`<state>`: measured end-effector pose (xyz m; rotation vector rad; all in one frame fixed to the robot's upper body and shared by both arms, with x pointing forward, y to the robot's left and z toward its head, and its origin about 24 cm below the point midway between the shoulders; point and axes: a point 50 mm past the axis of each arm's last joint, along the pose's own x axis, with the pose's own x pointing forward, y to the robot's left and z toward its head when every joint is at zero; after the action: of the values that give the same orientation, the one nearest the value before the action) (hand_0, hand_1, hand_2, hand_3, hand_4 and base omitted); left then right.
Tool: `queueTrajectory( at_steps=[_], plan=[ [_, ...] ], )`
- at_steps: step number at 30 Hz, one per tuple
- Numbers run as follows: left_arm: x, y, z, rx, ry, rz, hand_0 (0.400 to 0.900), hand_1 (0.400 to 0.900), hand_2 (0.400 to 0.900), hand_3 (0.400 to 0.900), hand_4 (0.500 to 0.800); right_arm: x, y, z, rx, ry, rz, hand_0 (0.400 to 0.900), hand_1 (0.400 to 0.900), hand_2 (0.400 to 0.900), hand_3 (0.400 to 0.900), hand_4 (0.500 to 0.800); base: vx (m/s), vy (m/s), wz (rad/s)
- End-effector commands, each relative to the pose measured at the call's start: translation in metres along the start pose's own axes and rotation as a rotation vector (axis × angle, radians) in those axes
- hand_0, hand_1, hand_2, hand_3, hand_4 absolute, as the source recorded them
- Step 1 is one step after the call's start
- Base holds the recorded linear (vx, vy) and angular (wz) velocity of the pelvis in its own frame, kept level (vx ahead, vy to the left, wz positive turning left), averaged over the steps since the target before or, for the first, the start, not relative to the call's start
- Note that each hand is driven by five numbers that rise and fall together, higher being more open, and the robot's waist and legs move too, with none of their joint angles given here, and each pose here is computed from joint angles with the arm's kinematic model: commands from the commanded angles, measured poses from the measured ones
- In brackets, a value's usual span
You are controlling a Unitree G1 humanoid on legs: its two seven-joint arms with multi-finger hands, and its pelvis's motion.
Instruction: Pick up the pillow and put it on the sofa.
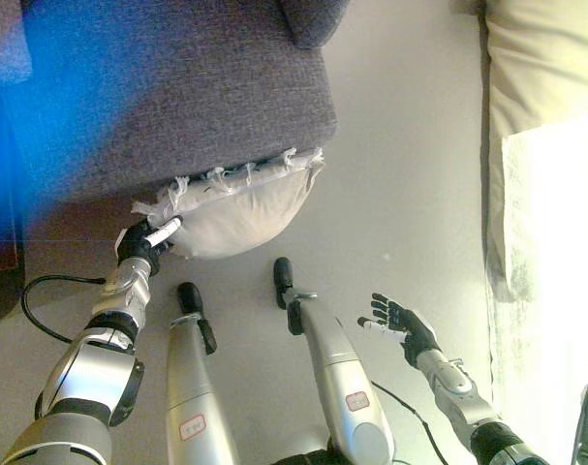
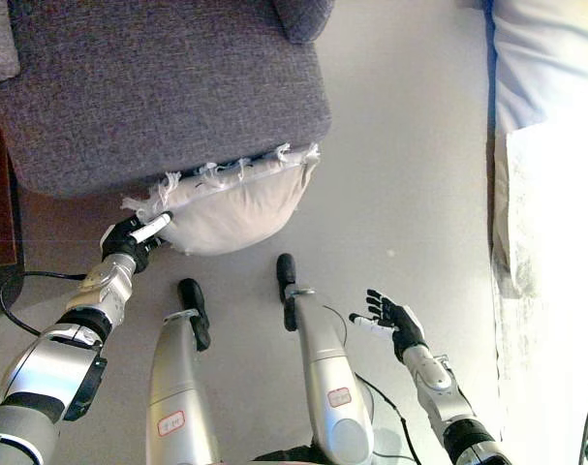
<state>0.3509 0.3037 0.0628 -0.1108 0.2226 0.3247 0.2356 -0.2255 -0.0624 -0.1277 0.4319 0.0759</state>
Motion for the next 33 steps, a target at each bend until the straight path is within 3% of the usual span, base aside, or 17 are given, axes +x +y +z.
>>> queueTrajectory(
  at_steps=[1,16,21,26,29,33],
  plan=[
    [0.006,-0.011,0.056,0.053,-0.198,-0.077,0.4,0.4,0.4,0.4,0.5,-0.014,-0.01,-0.002,0.015,-0.041,-0.038,0.9,0.9,0.9,0.9,0.8,0.0,0.0,0.0],
    [0.006,-0.013,0.051,0.096,-0.173,-0.104,0.4,0.4,0.4,0.4,0.5,-0.012,-0.011,0.0,0.019,-0.046,-0.08,0.9,0.9,0.9,0.9,0.8,-0.019,-0.003,-0.01],
    [0.002,-0.026,0.024,0.141,-0.13,-0.153,0.4,0.4,0.4,0.4,0.5,-0.011,-0.012,-0.005,-0.006,-0.009,-0.1,0.9,0.9,0.9,0.9,0.8,-0.073,0.031,-0.04],
    [-0.014,-0.032,-0.029,0.131,-0.068,-0.225,0.4,0.4,0.4,0.4,0.5,-0.016,-0.023,-0.024,-0.039,0.075,-0.147,0.9,0.9,0.9,0.9,0.8,-0.04,0.071,0.01],
    [-0.034,-0.027,-0.067,0.101,-0.023,-0.247,0.4,0.4,0.4,0.4,0.5,-0.022,-0.03,-0.041,-0.067,0.149,-0.178,0.9,0.9,0.9,0.9,0.8,-0.007,0.05,-0.02],
    [-0.055,-0.016,-0.086,0.111,-0.029,-0.257,0.4,0.4,0.4,0.4,0.5,-0.029,-0.034,-0.055,-0.082,0.235,-0.197,0.9,0.9,0.9,0.9,0.8,0.052,0.024,-0.06]
  ],
)
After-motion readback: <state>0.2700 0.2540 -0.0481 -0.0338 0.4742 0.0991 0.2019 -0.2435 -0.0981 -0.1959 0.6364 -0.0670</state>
